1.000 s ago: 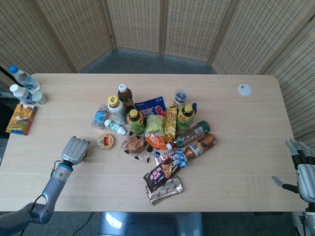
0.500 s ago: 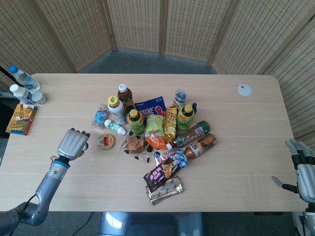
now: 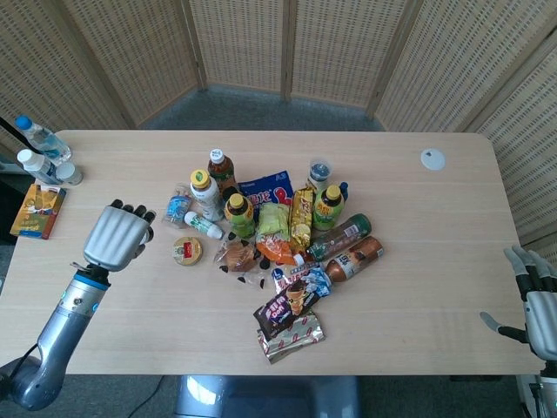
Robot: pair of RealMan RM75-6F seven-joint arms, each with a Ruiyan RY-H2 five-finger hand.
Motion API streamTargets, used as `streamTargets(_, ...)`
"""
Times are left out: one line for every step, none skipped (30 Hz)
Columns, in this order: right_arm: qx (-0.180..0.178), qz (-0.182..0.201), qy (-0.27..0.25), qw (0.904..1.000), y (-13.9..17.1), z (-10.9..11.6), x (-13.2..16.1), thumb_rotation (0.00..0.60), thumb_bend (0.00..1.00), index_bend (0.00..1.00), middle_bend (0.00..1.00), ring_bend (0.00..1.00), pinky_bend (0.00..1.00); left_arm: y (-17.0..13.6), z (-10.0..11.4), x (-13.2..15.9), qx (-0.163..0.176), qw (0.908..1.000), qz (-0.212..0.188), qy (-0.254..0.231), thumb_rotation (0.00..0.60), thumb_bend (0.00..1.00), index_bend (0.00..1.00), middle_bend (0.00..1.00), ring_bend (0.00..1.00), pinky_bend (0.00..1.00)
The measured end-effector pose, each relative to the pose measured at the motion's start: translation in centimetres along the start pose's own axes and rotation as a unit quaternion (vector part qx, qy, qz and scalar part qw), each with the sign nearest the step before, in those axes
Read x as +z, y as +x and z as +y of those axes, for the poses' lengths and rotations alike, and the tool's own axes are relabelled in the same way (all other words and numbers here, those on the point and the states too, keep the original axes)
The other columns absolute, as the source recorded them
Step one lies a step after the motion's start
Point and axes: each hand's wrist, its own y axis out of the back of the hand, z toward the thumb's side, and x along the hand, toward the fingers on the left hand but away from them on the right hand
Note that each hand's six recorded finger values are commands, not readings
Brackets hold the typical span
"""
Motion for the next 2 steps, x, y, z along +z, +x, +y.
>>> streamTargets(0.0,0.0,0.0,1.0,0.0,0.02,0.0,0.589,0.0,0.0,0.0,0.0,0.0,0.0,0.18,-0.12,0.001,1.0,0.001,0.001,0.6,0.0,0.78,0.65,0.66,0.58)
streamTargets(0.0,0.0,0.0,1.0,0.0,0.04,-0.01,0.588,0.0,0.0,0.0,0.0,0.0,0.0,0.27,-0.18,0.001,1.0,0.002,0.001,0.6,0.0,0.78,0.65,0.66,0.58)
